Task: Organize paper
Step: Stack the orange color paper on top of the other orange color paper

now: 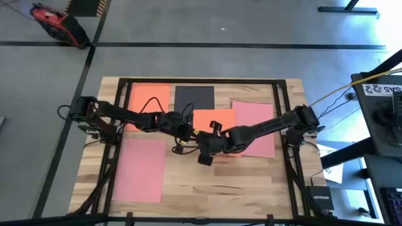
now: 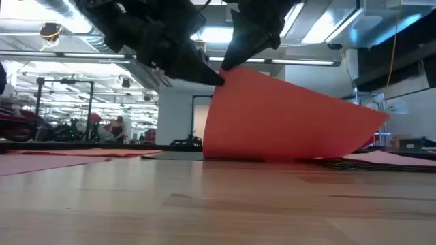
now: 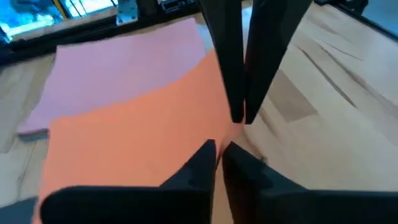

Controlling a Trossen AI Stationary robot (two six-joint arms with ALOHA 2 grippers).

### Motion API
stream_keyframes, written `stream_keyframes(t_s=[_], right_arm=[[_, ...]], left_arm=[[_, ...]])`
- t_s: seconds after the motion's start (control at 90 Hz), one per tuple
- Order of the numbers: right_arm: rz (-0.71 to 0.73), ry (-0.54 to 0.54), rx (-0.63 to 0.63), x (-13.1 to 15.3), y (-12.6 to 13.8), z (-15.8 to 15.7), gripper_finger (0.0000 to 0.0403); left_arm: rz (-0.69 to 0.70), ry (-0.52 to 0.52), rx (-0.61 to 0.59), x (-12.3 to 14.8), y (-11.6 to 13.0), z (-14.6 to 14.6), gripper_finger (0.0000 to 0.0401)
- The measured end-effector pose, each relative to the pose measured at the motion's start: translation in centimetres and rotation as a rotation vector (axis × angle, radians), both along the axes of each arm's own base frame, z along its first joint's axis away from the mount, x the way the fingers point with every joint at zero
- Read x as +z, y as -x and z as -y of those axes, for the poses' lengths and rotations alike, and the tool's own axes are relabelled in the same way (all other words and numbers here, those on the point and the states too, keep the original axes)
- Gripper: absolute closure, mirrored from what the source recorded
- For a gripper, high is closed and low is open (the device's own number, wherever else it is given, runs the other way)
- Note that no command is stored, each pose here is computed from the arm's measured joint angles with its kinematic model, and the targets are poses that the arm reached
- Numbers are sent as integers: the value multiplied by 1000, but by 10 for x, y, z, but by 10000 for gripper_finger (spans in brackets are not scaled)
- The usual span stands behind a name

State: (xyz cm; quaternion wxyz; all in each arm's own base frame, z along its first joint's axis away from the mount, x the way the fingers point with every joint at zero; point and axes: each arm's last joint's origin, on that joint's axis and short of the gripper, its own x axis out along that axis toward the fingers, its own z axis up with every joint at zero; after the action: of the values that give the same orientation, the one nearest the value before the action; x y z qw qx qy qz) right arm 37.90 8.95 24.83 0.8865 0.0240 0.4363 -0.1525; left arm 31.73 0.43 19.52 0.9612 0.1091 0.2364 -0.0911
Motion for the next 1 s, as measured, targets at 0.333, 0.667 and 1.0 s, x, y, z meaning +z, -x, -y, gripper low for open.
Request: stream_keyframes(t_s=[0.333,0.667,1.0], right_arm=[[-10,-11,8,1,2,0,366],[-119,20,4,10,21,5,296],[-174,69,-30,11,27,13,292]], left_arm=[[-22,-54,-7,6,6,-2,401],[-229,-270,-4,12,37,-16,401],[-440,-440,165,21,70,-41,401]])
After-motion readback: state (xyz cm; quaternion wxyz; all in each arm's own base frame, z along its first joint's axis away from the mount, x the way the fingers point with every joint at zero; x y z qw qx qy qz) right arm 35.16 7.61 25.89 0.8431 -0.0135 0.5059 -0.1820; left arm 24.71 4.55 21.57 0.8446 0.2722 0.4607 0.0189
